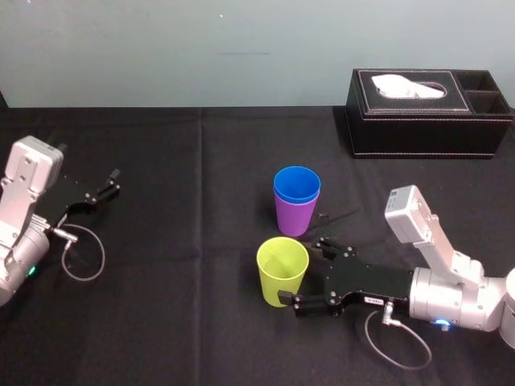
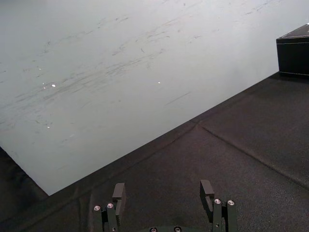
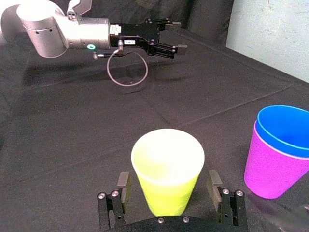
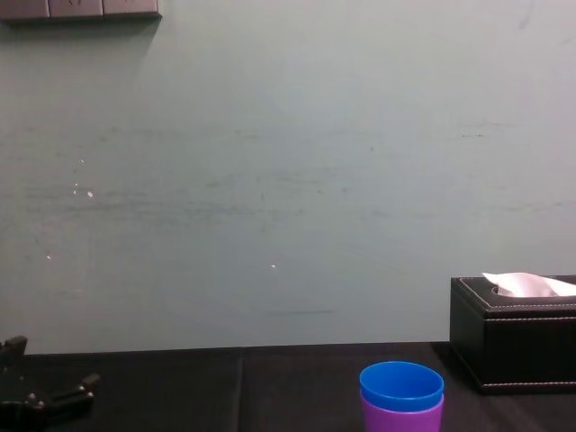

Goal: Stack the three plastic cups sequentially using one hand.

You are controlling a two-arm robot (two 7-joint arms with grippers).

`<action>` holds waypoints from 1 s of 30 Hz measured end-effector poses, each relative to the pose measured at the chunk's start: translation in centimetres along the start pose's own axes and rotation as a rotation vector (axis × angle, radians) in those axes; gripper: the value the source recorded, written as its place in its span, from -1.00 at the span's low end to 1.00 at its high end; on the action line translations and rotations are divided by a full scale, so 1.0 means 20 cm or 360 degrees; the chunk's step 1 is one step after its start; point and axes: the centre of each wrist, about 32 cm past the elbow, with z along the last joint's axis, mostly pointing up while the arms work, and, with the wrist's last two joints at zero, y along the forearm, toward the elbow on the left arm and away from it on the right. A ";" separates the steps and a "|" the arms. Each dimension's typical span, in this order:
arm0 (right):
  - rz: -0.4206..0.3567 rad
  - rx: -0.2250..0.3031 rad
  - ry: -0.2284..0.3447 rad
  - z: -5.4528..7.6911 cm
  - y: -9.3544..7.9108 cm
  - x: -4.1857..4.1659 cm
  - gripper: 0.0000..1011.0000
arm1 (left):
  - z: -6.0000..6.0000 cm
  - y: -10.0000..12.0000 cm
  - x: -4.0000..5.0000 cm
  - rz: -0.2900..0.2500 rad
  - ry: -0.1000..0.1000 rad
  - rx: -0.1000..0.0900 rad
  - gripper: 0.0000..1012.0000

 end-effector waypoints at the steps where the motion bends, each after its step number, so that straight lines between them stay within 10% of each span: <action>1: 0.0002 0.0001 -0.0004 0.00 0.01 0.004 0.98 | 0.00 0.00 0.000 0.0000 0.0000 0.0000 1.00; 20: 0.0009 0.0002 -0.0012 0.01 0.05 0.026 0.96 | 0.00 0.00 0.000 0.0000 0.0000 0.0000 1.00; 30: 0.0008 0.0003 -0.0013 0.01 0.05 0.025 0.53 | 0.00 0.00 0.000 0.0000 0.0000 0.0000 1.00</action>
